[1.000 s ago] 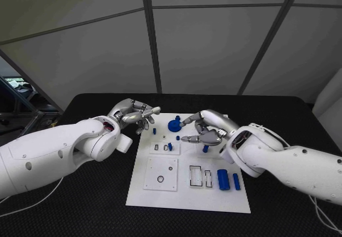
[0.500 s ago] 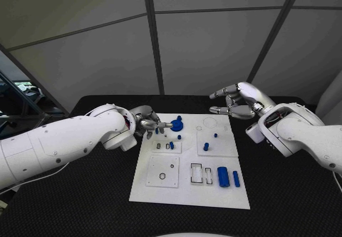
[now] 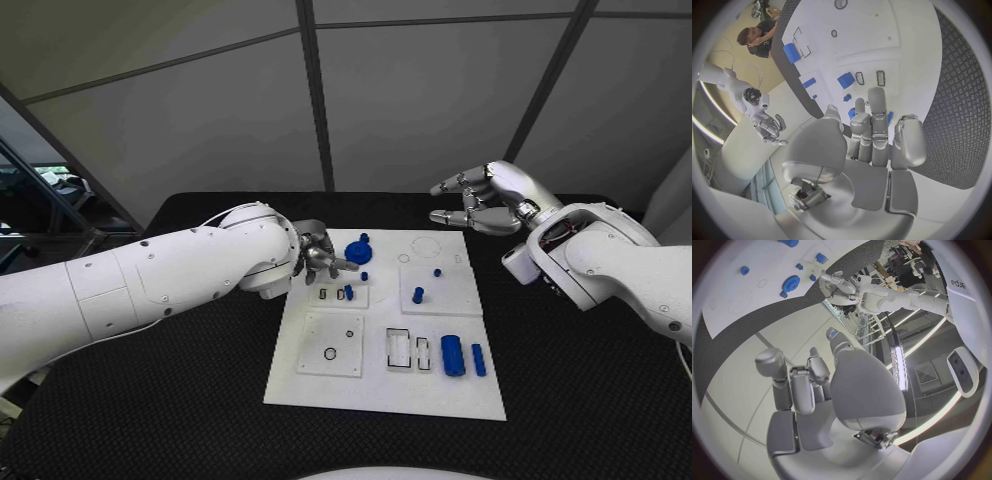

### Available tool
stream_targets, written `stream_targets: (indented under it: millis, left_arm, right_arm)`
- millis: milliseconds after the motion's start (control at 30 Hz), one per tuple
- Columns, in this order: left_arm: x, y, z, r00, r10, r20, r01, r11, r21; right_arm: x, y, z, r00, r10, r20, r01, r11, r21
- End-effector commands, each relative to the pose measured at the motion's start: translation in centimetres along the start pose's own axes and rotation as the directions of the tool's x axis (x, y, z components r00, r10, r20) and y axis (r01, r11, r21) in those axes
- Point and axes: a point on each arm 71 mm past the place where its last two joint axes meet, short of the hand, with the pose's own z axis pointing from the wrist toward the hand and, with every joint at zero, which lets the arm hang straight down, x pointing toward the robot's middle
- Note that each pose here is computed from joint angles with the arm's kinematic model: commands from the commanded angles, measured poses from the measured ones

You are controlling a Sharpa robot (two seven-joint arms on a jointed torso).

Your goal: Assemble the parts on the task board

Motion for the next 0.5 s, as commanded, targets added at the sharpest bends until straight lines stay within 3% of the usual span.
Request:
stream_targets:
  millis: [33, 500]
  left_arm:
    - [0.36, -0.18, 0.18, 0.997, 0.067, -0.043, -0.069, 0.997, -0.032]
    - [1.28, -1.14, 0.79, 0.987, 0.117, -0.111, -0.121, 0.992, -0.028]
  right_arm:
    - [0.01, 0.02, 0.13, 1.0, 0.006, -0.012, -0.006, 1.0, 0.006]
    - [0.26, -0.09, 0.44, 1.0, 0.003, -0.023, -0.003, 1.0, 0.018]
